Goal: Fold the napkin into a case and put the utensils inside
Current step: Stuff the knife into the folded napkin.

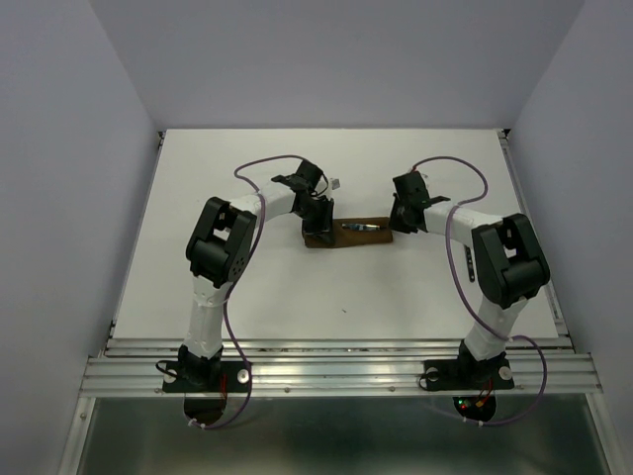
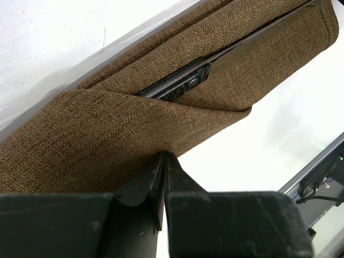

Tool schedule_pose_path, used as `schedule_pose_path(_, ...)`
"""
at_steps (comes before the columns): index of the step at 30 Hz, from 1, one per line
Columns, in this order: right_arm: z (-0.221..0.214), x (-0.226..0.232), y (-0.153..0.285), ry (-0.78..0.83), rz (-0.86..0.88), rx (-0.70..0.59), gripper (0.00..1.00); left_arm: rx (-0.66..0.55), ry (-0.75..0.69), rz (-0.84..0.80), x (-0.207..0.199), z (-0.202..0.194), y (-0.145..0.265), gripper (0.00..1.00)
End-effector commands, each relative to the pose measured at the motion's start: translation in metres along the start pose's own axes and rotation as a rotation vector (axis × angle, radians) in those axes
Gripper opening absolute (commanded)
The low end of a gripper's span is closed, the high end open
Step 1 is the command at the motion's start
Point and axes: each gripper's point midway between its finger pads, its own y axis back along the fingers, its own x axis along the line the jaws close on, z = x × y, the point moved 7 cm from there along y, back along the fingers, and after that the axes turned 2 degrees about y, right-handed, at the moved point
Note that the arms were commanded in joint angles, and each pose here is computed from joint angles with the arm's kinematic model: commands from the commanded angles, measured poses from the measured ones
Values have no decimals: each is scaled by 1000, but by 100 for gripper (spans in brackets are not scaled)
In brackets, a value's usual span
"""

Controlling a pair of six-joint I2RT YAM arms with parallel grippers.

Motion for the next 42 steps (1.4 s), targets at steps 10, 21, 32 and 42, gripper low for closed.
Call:
schedule_pose_path(10, 27, 12, -2, 31, 45, -83, 1, 54, -1, 51, 11, -12, -4, 13)
schedule_pose_path(21, 32, 16, -3, 45, 58, -94, 1, 57, -3, 50, 12, -13, -4, 13)
schedule_pose_path(32, 39, 20, -2, 50, 75, -114, 1, 64, -3, 49, 13, -14, -5, 13)
schedule_pose_path(42, 47, 24, -4, 57, 77, -130, 1, 67, -4, 50, 13, -15, -5, 13)
